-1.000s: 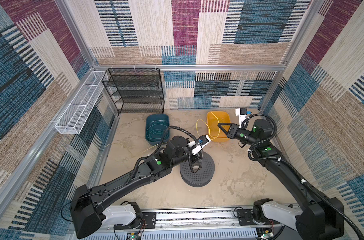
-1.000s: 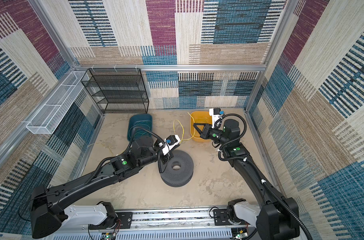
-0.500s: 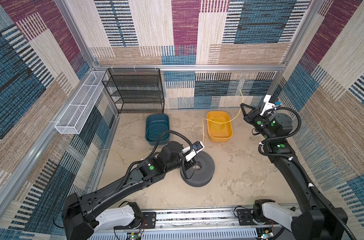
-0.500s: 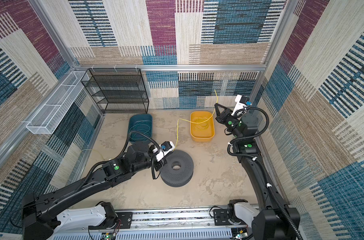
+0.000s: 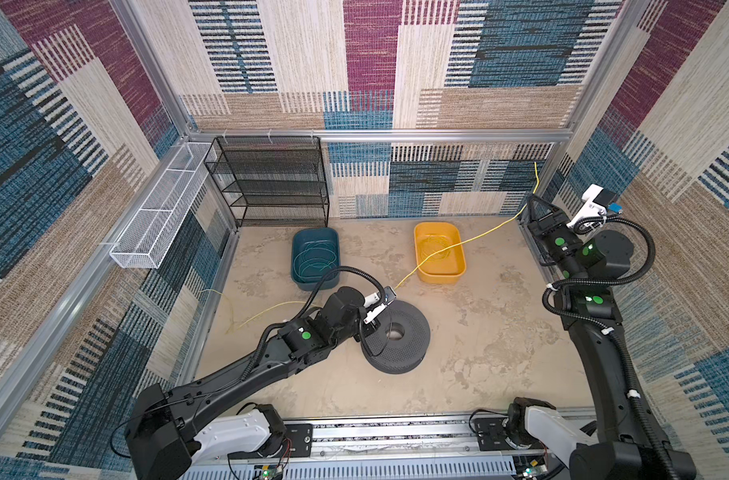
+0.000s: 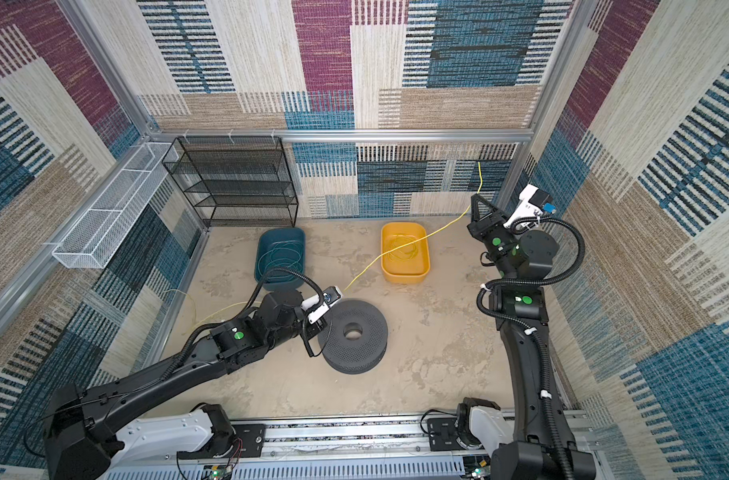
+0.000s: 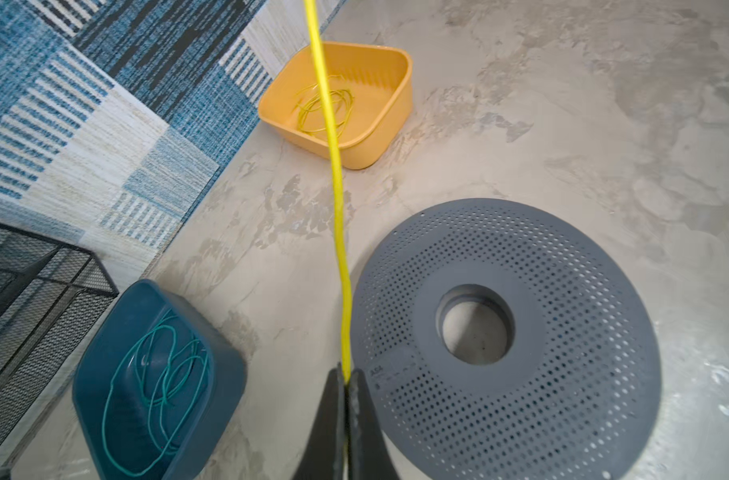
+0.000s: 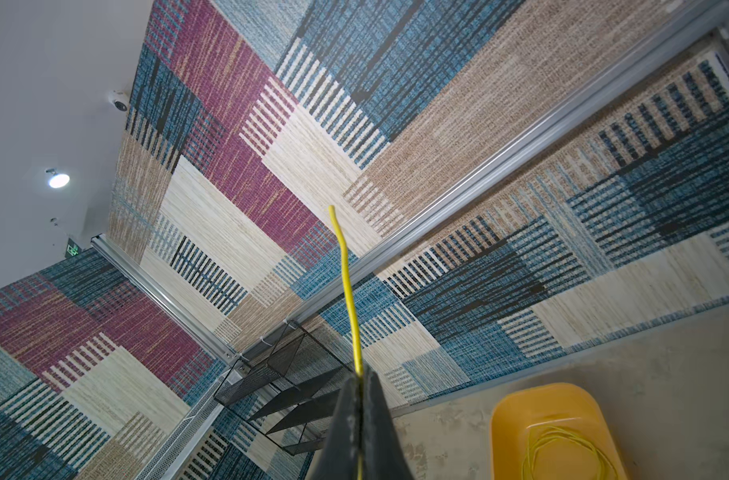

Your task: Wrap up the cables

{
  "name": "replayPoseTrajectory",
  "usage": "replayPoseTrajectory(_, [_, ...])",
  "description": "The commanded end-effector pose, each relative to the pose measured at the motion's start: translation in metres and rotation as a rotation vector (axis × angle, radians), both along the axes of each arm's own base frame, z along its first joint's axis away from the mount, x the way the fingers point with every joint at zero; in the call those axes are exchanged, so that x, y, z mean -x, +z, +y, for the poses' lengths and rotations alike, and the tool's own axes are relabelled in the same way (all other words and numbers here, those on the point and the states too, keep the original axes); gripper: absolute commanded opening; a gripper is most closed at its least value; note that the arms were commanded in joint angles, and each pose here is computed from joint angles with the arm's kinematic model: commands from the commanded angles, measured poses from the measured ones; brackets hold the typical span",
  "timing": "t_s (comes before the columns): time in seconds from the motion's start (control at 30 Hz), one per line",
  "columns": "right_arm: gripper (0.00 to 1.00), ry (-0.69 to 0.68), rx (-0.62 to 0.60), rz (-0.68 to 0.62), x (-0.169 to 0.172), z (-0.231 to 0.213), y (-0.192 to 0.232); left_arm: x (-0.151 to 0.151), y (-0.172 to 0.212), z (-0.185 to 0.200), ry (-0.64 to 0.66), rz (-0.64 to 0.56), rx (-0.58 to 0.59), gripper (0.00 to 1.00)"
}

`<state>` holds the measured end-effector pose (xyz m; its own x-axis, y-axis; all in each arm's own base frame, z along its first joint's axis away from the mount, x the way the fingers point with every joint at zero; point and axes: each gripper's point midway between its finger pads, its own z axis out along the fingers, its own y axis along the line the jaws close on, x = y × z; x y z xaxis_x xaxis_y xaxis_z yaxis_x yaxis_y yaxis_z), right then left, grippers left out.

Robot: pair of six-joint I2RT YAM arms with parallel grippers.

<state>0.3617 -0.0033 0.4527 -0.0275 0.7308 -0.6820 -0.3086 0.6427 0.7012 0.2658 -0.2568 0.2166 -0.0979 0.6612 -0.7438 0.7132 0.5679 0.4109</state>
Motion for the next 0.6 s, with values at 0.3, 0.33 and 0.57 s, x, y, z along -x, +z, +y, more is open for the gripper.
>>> replayPoseTrajectory(0.3, [0.0, -0.025, -0.129, -0.118, 0.009, -0.028, 0.018, 0.013, -0.043, 0.031, 0.029, 0.11, -0.188, 0.0])
replayPoseTrajectory(0.33, [0.0, -0.024, -0.131, -0.118, 0.009, -0.028, 0.017, 0.015, -0.044, 0.031, 0.025, 0.126, -0.185, 0.0])
replayPoseTrajectory(0.57, [0.0, 0.009, -0.125, -0.11, 0.006, -0.024, 0.012, 0.016, -0.049, 0.037, 0.047, 0.145, -0.214, 0.0])
